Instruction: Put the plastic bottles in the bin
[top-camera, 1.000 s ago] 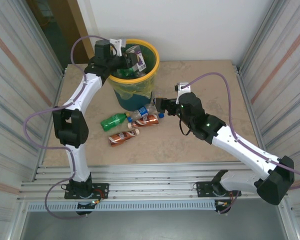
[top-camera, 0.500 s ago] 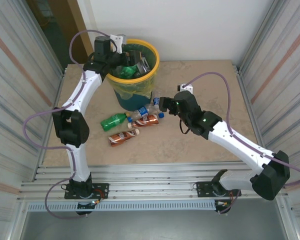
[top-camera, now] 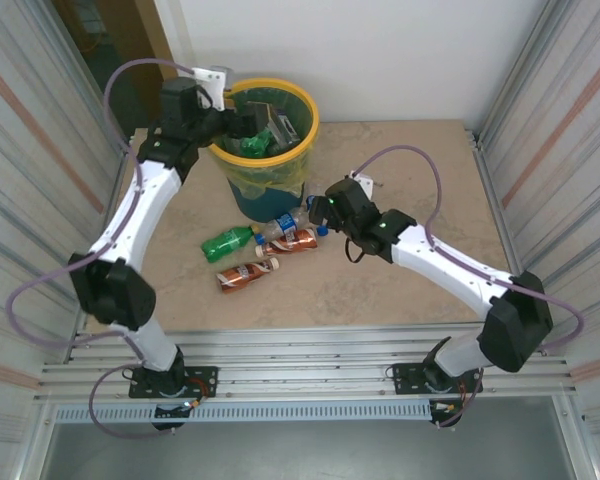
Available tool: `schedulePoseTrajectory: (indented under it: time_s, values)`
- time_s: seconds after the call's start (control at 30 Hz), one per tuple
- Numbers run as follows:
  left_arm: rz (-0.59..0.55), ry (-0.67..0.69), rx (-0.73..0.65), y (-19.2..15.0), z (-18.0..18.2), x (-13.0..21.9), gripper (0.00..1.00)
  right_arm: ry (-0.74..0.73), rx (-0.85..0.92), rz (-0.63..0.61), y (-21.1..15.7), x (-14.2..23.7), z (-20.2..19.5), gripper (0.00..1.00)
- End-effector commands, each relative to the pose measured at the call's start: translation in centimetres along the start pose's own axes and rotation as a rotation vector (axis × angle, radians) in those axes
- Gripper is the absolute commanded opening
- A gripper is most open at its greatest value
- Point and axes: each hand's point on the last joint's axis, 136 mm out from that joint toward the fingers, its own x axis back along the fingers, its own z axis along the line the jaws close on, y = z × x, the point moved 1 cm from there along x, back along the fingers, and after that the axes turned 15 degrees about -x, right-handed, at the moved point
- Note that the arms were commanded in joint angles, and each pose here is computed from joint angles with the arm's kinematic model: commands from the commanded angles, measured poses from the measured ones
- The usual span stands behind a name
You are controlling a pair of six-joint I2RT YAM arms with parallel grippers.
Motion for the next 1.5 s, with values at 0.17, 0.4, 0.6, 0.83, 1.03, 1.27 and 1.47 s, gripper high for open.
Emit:
schedulePoseTrajectory:
  time_s: [0.17,0.4,0.6,0.83,1.03,1.27,1.47]
  values:
    - [-0.092,0.21,-0.054,-1.5,1.2,6.4,0.99,-0.031,-0.083,0.155,-3.9,-3.2,1.5,0.98]
    - [-0.076,0.33,0.018,-6.7,2.7,10.1,0.99,-0.061,-0.095,0.254,-7.4,-6.0,2.4,0.98]
    - [-0.012,0.358,0.043,-10.4,2.7,11.7,0.99,-0.094,-0.089,0.296,-9.4,-7.2,2.5,0.98]
    - [0.222,0.291,0.029,-17.6,-0.4,12.5,0.99,-0.106,-0.079,0.31,-10.0,-7.4,2.1,0.98]
    - [0.419,0.262,-0.098,-23.5,-4.4,13.8,0.98,-0.114,-0.076,0.308,-9.7,-7.6,1.7,0.98]
    - [0.595,0.185,-0.2,-28.4,-8.2,14.0,0.97,-0.109,-0.084,0.289,-8.7,-7.2,1.4,0.98]
    - [0.72,0.169,-0.267,-30.2,-9.1,13.5,0.97,-0.112,-0.089,0.272,-8.2,-6.8,0.9,0.98]
